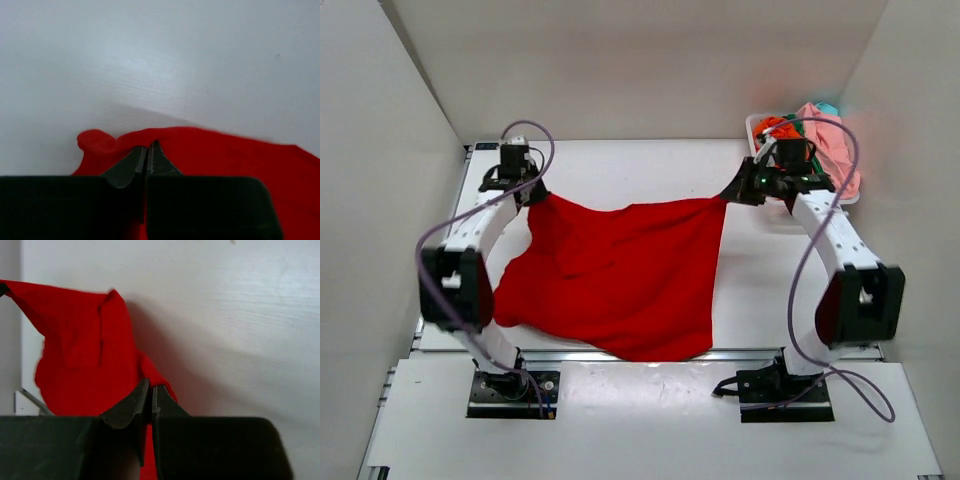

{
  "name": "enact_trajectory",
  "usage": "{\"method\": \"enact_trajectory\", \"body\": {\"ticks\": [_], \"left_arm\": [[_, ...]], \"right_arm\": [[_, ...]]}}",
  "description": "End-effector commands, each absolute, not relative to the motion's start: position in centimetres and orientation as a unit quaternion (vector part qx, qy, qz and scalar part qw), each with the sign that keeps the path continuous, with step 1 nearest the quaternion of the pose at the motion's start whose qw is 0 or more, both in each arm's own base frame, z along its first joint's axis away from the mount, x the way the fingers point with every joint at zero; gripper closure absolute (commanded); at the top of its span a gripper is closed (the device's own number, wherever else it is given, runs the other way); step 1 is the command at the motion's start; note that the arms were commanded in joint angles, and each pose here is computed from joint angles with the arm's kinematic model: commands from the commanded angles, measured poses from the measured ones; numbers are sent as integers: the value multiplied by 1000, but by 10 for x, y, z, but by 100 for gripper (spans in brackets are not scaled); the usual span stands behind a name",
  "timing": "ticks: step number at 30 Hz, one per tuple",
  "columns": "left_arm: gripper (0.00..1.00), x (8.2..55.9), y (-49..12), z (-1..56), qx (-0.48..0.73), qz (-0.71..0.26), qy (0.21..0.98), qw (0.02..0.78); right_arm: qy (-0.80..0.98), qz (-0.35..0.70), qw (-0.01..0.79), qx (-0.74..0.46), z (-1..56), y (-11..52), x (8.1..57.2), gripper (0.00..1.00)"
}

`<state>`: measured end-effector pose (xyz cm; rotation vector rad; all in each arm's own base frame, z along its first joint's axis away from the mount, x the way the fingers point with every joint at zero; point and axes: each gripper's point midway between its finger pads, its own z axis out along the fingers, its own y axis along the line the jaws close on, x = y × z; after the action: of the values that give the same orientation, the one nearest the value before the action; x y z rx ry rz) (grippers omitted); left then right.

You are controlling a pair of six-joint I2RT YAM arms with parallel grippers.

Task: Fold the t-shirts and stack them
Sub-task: Flatten out the tshirt

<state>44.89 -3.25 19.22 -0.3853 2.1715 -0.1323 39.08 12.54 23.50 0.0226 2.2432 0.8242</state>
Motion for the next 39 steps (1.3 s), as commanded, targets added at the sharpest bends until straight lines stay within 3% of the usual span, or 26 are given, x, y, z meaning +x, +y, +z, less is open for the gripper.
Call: {"method": "enact_trajectory", "body": {"ticks": [1,3,8,14,20,29,39], "left_arm": [[86,473,-44,170,-155,-117,881,431],[73,477,-48,149,-150,-138,889,411],[62,454,-66,143,-124,-153,897,395],[59,402,-106,109,-97,-180,917,342],[59,398,-131,87,-77,-172,934,302],[60,387,-110,66,-73,-93,955,271],[60,366,-100,45,-66,-76,964,246]], "right_arm": [[886,267,378,-2,200,114,420,100],[894,254,370,1,182,110,432,100],[909,227,351,4,153,107,455,100],[916,220,334,-1,132,113,461,100],[915,234,330,-3,129,125,455,100],[916,240,321,-3,121,125,450,100],[912,257,318,-1,120,132,447,100]]}}
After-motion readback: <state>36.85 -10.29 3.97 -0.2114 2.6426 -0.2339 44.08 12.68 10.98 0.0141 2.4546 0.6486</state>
